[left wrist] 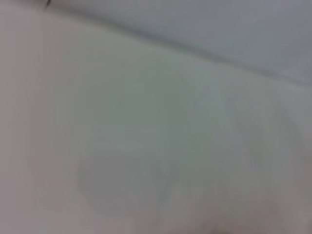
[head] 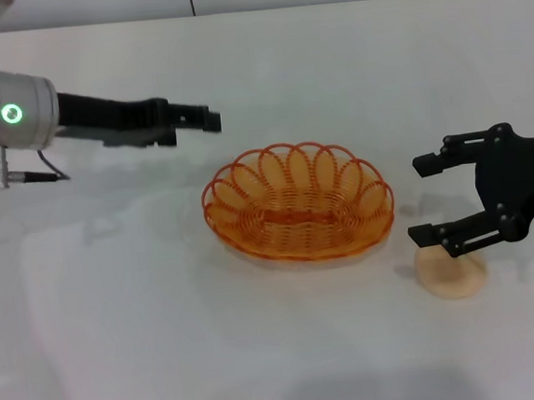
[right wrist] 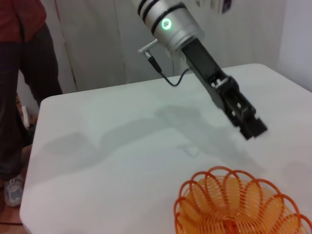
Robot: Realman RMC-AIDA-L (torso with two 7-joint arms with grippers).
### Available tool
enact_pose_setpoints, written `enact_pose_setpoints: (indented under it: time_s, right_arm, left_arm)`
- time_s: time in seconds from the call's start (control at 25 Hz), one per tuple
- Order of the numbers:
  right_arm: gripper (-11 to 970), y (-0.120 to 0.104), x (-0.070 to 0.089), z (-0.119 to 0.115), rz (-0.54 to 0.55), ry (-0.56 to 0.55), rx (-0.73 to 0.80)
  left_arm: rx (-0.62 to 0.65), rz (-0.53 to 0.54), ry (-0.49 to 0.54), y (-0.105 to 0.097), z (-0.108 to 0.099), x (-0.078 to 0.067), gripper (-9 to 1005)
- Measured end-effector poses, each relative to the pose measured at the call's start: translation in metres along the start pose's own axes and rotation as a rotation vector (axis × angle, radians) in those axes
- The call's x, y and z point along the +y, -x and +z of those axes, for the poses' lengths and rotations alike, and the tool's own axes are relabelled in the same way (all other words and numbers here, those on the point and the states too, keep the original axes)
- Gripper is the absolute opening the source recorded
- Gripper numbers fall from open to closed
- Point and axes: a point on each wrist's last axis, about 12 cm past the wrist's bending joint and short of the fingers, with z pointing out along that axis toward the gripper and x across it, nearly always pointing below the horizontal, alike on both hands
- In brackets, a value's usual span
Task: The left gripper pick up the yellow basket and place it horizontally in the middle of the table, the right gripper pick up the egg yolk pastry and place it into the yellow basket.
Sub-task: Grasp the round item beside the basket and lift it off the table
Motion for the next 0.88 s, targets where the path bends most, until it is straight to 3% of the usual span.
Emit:
enact_pose_setpoints:
  time_s: [0.56,0.88]
  right_arm:
    - [842,-0.002,-0.010,0.000,0.163,-0.088,0.123]
    - [842,0.003,-0.005,0.010,0.225,-0.105,0.247]
  left_arm:
    - [-0.103,0.517,-0.013,-0.001,-0.019,0.000,884]
    - [-0.093,0.772,-0.085,-0.005,-0.026,-0.009,884]
